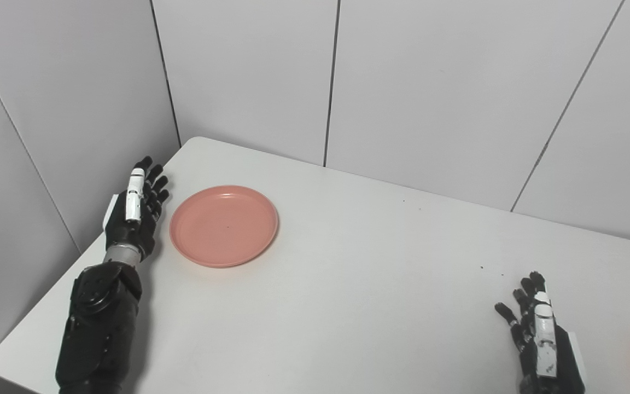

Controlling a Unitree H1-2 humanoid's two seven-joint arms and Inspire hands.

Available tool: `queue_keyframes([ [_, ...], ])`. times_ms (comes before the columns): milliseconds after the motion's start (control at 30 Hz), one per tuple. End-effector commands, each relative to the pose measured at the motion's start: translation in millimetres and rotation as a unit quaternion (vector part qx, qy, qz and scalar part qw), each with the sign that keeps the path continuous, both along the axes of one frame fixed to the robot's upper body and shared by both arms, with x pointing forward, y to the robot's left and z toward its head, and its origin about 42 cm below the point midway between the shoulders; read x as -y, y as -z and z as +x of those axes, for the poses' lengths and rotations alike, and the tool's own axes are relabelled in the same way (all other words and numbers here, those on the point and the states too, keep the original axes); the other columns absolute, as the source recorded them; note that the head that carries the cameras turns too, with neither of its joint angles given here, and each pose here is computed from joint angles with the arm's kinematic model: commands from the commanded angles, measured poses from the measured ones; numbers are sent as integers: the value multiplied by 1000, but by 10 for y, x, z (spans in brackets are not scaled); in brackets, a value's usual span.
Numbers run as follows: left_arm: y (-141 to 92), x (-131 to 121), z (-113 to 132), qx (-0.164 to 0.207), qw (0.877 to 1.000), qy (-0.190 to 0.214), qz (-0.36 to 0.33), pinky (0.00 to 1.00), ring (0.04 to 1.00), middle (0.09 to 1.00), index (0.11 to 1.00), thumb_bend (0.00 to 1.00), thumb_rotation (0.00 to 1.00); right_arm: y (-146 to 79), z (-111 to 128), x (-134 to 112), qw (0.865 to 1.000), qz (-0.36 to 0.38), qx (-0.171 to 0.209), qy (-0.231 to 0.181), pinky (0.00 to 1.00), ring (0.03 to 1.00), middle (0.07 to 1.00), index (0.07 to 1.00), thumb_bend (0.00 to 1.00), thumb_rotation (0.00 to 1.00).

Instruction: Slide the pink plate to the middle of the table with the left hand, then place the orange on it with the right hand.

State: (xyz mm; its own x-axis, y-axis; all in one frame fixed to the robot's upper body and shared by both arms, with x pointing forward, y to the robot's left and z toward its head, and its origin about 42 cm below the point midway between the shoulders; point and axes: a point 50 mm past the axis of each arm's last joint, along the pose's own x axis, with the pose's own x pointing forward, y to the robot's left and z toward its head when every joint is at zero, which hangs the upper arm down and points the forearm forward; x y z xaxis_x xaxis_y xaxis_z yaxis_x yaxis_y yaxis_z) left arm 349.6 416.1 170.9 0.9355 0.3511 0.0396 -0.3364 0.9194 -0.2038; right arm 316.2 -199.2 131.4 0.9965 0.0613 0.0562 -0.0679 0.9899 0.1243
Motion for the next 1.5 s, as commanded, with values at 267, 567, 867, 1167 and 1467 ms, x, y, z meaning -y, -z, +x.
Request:
queue_keyframes([
  [267, -95, -26, 53, 28, 999, 9, 19, 1000, 976, 974, 971, 297, 1000, -13, 23, 58, 1000, 4, 8, -2, 1000, 1000, 1000, 1000, 187, 1000],
  [567, -8, -39, 64, 15, 1000, 5, 9, 1000, 973, 968, 962, 294, 1000, -23, 33, 67, 1000, 10, 6, 1, 1000, 1000, 1000, 1000, 192, 1000],
  [867, 91, -64, 113, 6, 1000, 15, -7, 1000, 976, 967, 962, 305, 1000, -16, 36, 64, 1000, 11, 6, 5, 1000, 1000, 1000, 1000, 186, 1000],
  [1167, 205, 3, 138, -5, 999, 32, 5, 974, 956, 954, 929, 343, 1000, -13, 34, 57, 1000, 1, 6, 0, 1000, 1000, 1000, 1000, 191, 1000],
  [1467, 174, 167, 156, -14, 998, 53, -2, 968, 952, 956, 940, 353, 1000, -24, 24, 45, 1000, 5, 0, 4, 1000, 1000, 1000, 1000, 194, 1000],
])
